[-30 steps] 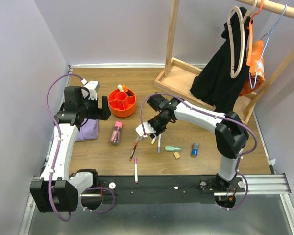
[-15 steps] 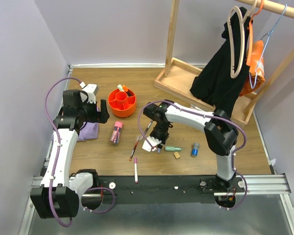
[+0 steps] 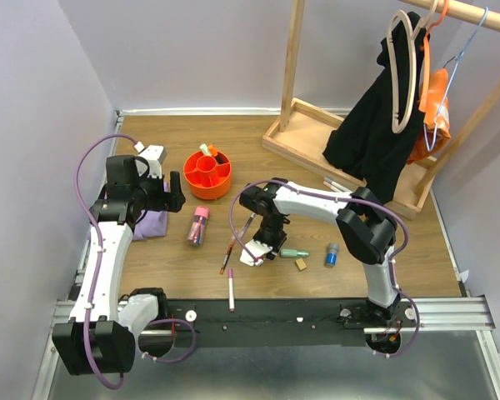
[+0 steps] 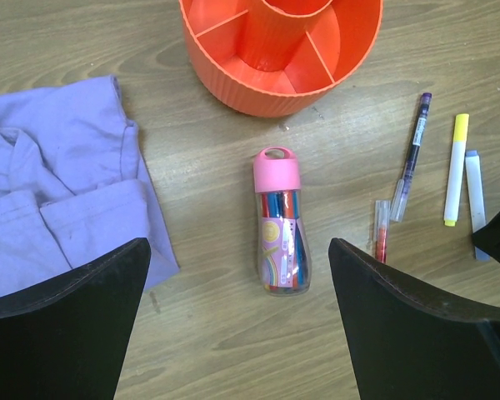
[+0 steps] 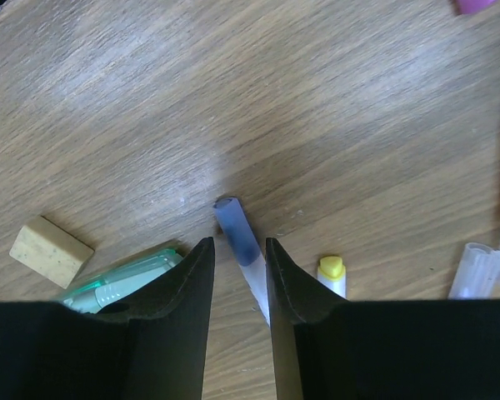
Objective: Sort the stationery into containers
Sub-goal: Pick up the pen from the center of the board, then place the pen in the storage box.
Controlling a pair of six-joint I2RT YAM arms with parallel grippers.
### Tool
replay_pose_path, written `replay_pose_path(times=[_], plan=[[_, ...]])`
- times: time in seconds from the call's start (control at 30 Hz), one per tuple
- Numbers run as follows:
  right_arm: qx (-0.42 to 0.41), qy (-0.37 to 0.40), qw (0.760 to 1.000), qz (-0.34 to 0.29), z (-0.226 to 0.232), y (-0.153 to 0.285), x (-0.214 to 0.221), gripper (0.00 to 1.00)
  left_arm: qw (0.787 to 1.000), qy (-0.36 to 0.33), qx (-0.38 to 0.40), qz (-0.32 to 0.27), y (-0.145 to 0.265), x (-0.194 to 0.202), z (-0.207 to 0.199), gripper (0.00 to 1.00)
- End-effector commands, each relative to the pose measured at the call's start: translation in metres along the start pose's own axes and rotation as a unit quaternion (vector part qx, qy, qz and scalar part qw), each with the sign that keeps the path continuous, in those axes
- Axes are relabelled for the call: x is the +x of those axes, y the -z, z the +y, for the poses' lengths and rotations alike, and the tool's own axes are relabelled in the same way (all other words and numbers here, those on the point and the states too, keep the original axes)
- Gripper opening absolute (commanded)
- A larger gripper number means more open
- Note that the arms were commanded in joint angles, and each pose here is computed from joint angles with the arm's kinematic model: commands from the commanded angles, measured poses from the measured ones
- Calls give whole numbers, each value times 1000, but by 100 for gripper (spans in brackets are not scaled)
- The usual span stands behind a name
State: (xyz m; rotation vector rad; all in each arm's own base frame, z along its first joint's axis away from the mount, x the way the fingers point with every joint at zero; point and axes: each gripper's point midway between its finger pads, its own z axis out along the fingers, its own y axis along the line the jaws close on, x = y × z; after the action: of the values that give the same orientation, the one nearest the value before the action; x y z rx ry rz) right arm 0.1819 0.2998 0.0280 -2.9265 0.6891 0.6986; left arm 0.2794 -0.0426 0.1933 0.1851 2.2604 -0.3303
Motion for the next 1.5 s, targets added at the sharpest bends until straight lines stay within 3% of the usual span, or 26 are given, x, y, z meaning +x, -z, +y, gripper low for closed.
replay_pose_path(times=[0.0, 0.3, 0.57, 0.73, 0.87, 1.1, 1.2, 1.23, 1.3, 1.33, 1.37, 1.43, 1.47], plan=[[-15, -8, 1000, 20, 6, -14, 10, 38, 1000, 8, -3, -1, 1, 2, 2, 97], [14, -3, 1000, 16, -2, -28, 14, 34, 1000, 15, -4, 7, -4, 5, 6, 97], [33, -22, 999, 8, -7, -27, 11, 2, 1000, 20, -2, 19, -7, 6, 7, 97], [126, -15, 992, 10, -54, 33, -11, 1, 1000, 15, -1, 9, -1, -5, 5, 97], [218, -21, 976, -4, -103, 114, -44, 1, 1000, 8, -1, 1, 3, -13, 5, 97], [300, -100, 944, -90, -122, 179, -78, 1, 1000, 8, 3, -14, 6, -29, 3, 97], [381, -143, 897, -176, -143, 224, -85, 1, 1000, 21, 1, -23, 7, -38, 2, 97], [379, -215, 870, -230, -144, 223, -83, 1, 999, 22, -2, -30, 7, -42, 3, 97], [463, -207, 806, -304, -167, 283, -79, 1, 998, 35, -21, -39, 7, -41, 10, 97], [442, -290, 765, -367, -167, 277, -71, 1, 996, 59, -28, -53, 6, -44, 12, 97], [507, -243, 720, -407, -176, 326, -66, 1, 994, 81, -32, -59, 3, -40, 13, 98], [513, -283, 660, -470, -179, 342, -58, 1, 990, 117, -18, -76, -2, -24, 7, 98], [534, -260, 642, -485, -179, 357, -54, 1, 989, 126, -8, -81, -5, -18, 3, 98]])
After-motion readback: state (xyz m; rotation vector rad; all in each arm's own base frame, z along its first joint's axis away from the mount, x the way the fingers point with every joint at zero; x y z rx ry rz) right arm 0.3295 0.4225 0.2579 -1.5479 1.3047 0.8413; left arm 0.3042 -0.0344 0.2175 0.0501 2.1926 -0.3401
